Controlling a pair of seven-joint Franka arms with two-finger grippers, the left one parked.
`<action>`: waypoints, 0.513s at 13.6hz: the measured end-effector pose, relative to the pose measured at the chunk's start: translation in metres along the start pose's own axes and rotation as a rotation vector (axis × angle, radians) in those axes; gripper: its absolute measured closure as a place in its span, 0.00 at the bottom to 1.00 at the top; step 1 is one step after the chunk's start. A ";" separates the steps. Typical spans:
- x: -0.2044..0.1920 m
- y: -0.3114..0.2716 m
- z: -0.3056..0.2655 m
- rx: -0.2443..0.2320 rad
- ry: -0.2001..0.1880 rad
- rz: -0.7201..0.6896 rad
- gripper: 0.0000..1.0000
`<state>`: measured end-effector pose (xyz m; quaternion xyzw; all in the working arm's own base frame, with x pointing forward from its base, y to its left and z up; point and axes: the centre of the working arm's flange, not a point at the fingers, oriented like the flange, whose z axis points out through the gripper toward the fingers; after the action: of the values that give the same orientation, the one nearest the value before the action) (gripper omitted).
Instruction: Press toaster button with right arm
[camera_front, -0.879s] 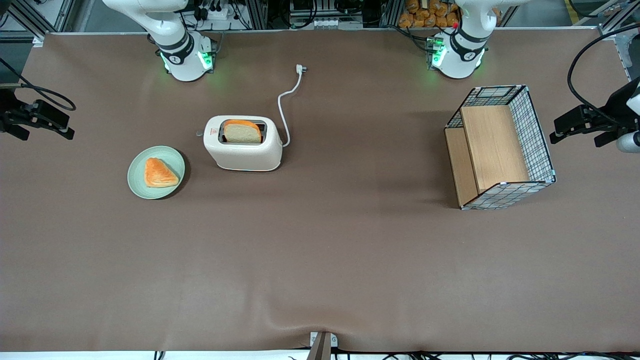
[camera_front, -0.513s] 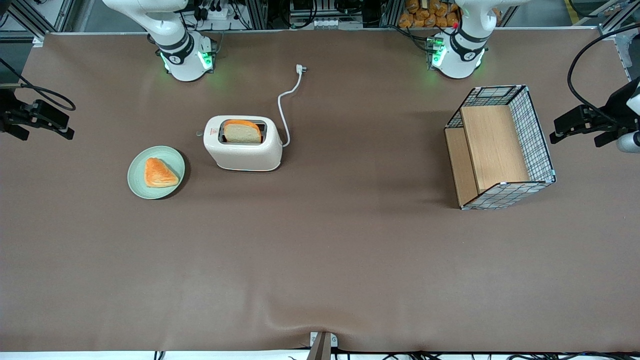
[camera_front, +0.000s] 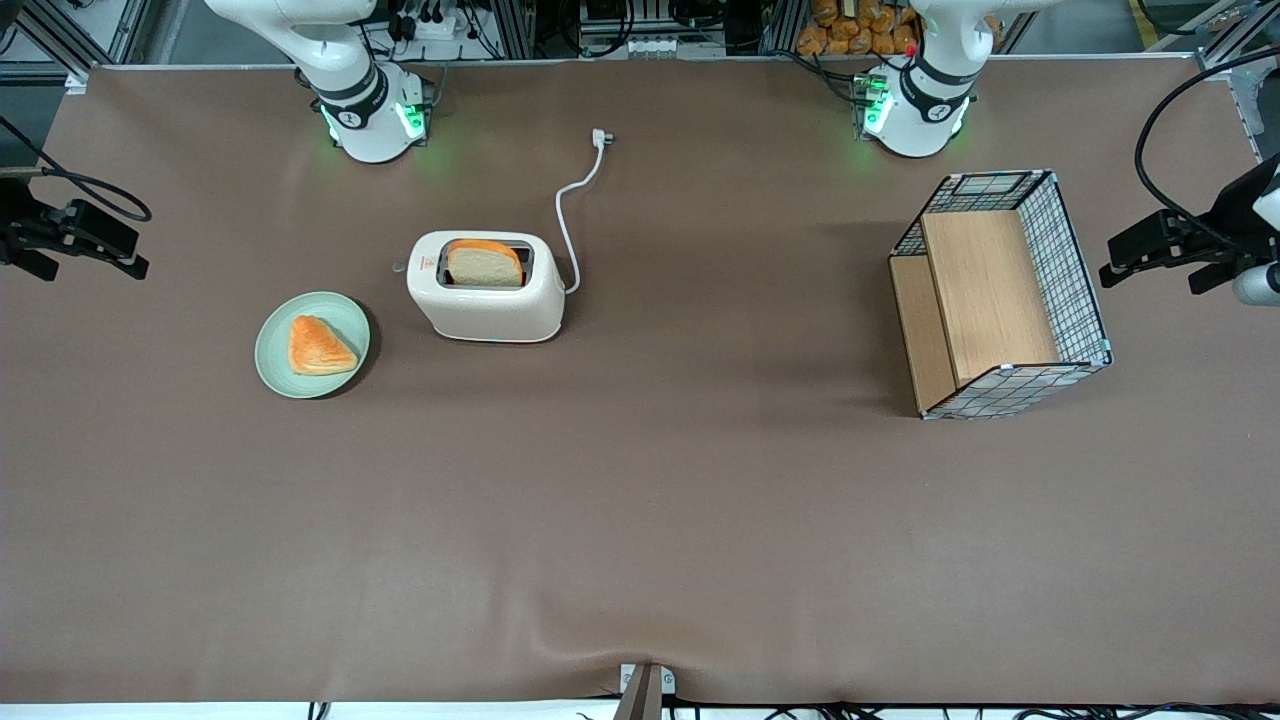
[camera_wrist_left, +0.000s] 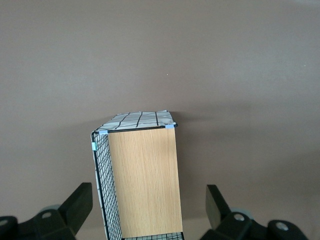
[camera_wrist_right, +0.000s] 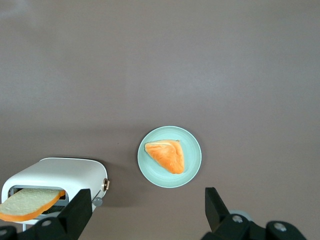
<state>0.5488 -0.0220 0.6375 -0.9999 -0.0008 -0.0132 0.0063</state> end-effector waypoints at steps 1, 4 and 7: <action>0.001 0.000 0.000 -0.004 0.005 -0.002 0.00; 0.002 -0.002 -0.003 -0.019 0.021 -0.009 0.00; 0.002 -0.002 -0.004 -0.019 0.019 -0.005 0.00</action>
<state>0.5503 -0.0200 0.6414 -0.9997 -0.0033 -0.0227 -0.0033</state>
